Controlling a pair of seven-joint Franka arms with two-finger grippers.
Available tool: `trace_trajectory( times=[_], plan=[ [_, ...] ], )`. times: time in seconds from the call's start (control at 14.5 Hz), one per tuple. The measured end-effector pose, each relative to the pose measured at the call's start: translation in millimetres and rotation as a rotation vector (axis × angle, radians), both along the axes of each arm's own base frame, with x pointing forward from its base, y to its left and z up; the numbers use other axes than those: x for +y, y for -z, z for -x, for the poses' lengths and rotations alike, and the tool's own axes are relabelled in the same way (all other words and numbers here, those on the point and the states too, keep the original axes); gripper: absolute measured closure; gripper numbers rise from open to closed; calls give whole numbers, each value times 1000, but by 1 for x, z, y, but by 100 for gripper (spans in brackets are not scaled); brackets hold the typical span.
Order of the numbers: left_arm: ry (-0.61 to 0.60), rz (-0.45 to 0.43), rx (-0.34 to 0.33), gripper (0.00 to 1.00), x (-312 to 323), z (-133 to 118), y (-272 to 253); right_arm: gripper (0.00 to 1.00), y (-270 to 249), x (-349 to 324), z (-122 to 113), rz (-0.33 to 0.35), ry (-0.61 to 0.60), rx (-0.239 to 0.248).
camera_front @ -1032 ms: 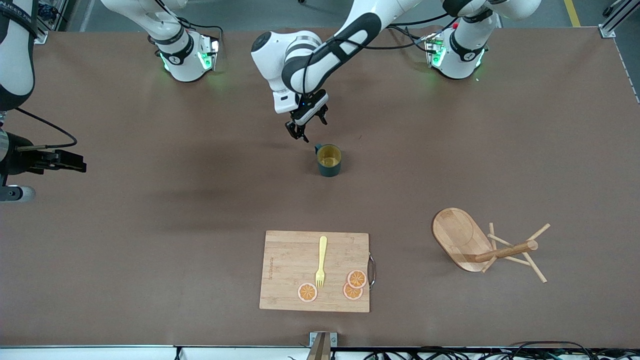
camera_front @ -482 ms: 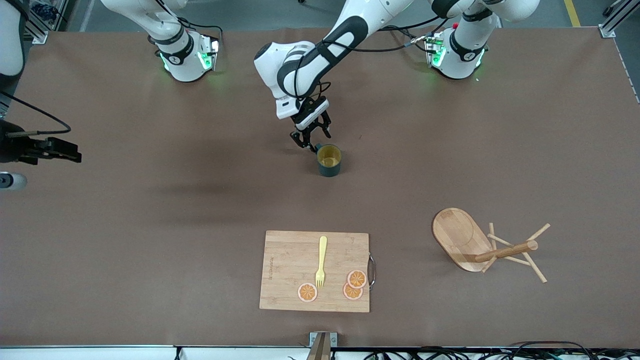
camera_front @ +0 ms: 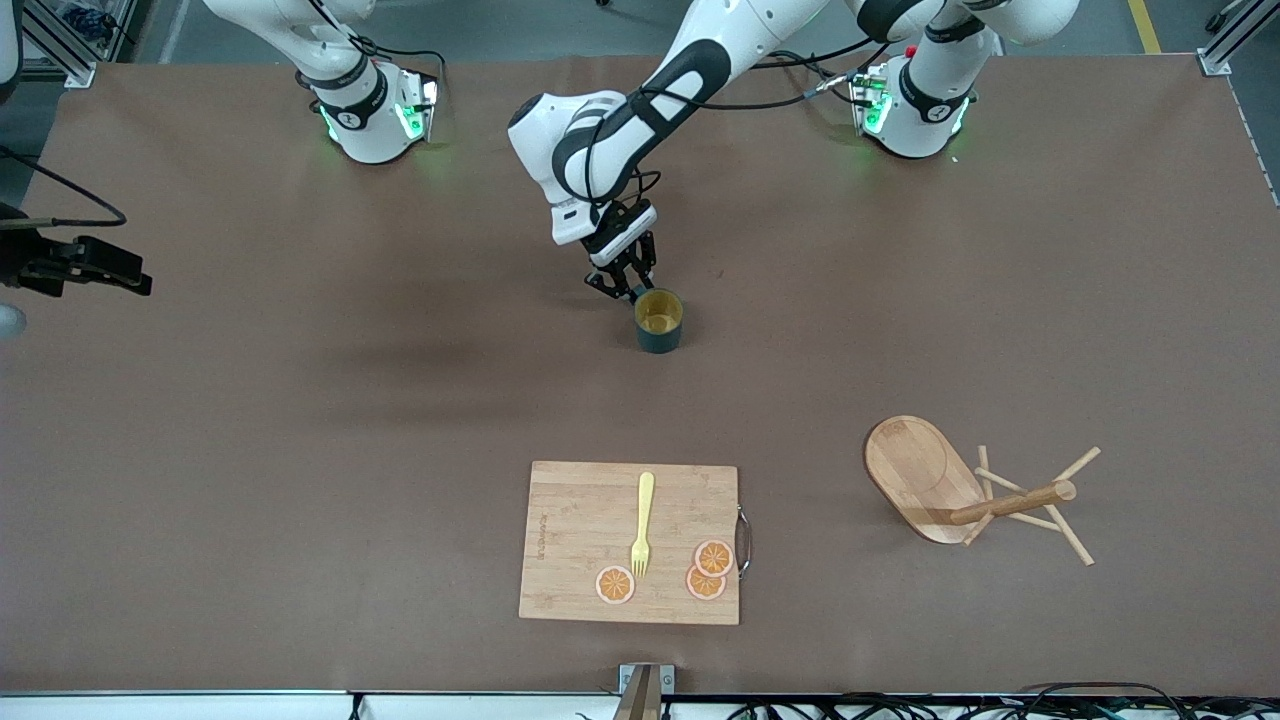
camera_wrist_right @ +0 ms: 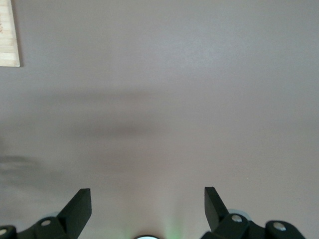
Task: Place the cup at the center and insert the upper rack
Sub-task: 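Lower the left gripper onto the teal mug and grasp its handle, then lift the teal mug with the left gripper toward the wooden stand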
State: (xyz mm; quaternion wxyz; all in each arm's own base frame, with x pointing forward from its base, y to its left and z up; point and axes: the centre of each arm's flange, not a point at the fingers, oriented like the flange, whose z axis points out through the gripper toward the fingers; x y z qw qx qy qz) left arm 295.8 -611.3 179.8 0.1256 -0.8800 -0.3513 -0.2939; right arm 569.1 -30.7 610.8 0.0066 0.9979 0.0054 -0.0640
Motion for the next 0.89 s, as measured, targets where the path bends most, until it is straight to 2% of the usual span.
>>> trace_trajectory(
  times=[0.07, 0.28, 0.41, 0.62, 0.89],
  plan=[
    [0, 2, -2, 80, -1, -1, -1, 0, -3, 3, 5, -1, -2, 0],
    [-1, 16, -8, 79, -5, -6, -9, 0, -10, 8, 22, -2, -5, 0],
    [-11, 45, -24, 79, -7, -25, -33, 0, -12, 11, 30, -3, -11, 0],
    [-68, 123, -10, 79, 13, -86, -111, 0, -15, 15, 36, -3, -18, -4],
    [-157, 244, 90, 79, 91, -176, -223, 0, -25, 16, 44, -3, -19, -14]
  ],
)
